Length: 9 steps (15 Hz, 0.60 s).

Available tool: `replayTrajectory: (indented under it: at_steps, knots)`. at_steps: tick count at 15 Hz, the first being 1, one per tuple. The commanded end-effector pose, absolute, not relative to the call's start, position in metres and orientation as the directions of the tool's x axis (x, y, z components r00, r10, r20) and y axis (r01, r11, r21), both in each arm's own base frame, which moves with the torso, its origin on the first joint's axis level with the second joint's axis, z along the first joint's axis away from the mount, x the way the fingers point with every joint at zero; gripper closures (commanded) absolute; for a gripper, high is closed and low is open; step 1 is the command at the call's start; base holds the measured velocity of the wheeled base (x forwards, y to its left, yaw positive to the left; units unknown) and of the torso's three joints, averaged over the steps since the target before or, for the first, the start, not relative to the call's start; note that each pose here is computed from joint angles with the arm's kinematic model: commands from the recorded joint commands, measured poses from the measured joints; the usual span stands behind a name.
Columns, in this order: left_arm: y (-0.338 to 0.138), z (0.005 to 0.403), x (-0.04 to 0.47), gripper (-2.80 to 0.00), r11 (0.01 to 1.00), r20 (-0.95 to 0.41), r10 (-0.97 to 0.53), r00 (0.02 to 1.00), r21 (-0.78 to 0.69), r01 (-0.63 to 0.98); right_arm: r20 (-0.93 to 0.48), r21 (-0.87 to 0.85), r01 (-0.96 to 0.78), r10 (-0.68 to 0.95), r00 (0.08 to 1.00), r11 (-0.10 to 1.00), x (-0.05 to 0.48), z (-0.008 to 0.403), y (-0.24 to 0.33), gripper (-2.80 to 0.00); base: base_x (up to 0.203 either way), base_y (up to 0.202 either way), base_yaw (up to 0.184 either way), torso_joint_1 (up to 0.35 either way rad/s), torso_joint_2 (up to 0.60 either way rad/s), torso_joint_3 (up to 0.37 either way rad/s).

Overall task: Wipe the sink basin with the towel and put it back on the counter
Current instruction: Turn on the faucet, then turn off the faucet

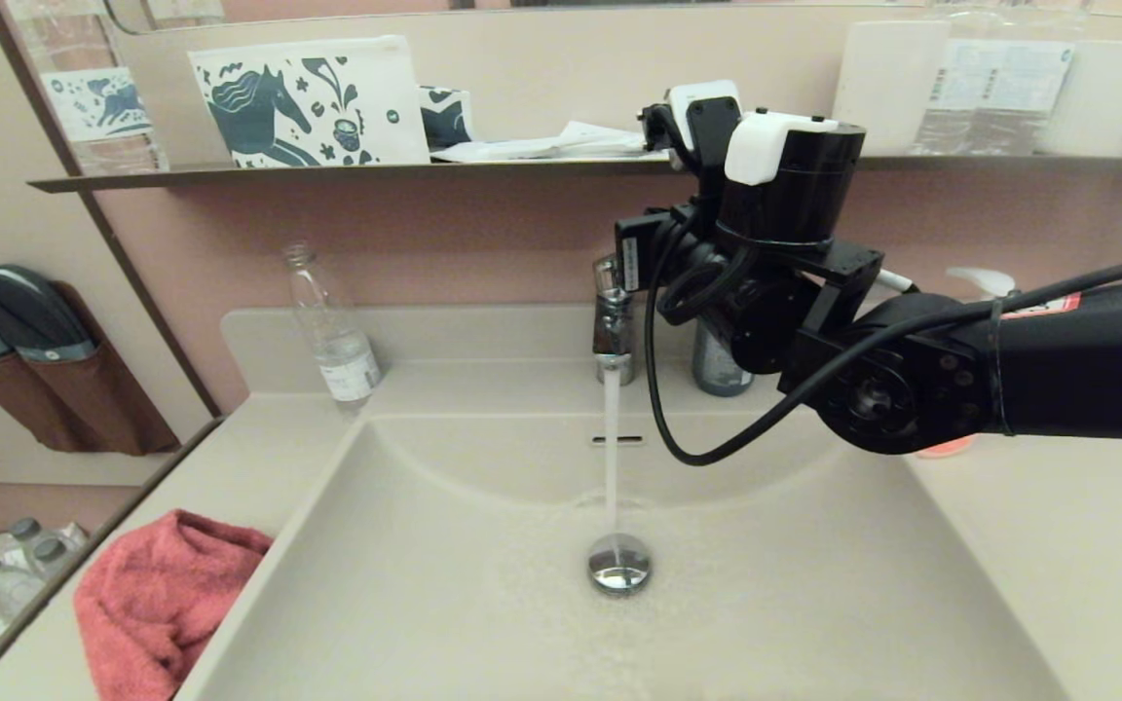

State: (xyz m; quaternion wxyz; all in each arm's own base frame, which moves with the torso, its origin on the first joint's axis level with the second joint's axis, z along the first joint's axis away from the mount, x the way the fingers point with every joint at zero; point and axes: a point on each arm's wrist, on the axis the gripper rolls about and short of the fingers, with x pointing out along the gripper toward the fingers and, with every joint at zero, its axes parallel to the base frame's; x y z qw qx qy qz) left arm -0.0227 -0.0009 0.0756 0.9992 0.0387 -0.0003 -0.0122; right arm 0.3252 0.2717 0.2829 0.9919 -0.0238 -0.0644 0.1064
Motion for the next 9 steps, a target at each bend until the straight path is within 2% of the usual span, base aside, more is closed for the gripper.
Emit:
replayTrajectory:
  at_steps: [1,9]
  knots:
    - [-0.001,0.076,-0.023,0.00,0.997,0.000,-0.025,1.000,0.078,0.024,0.130,-0.061,-0.206,0.213,0.968,0.977,0.326,0.284,0.272,0.00,0.000,0.000,0.000,0.000,0.00,0.000]
    - [-0.001,0.076,-0.023,0.00,0.997,0.000,-0.024,1.000,0.078,0.024,0.131,-0.084,-0.200,0.210,0.969,0.976,0.344,0.280,0.273,0.00,0.000,0.000,0.000,0.000,0.00,0.000]
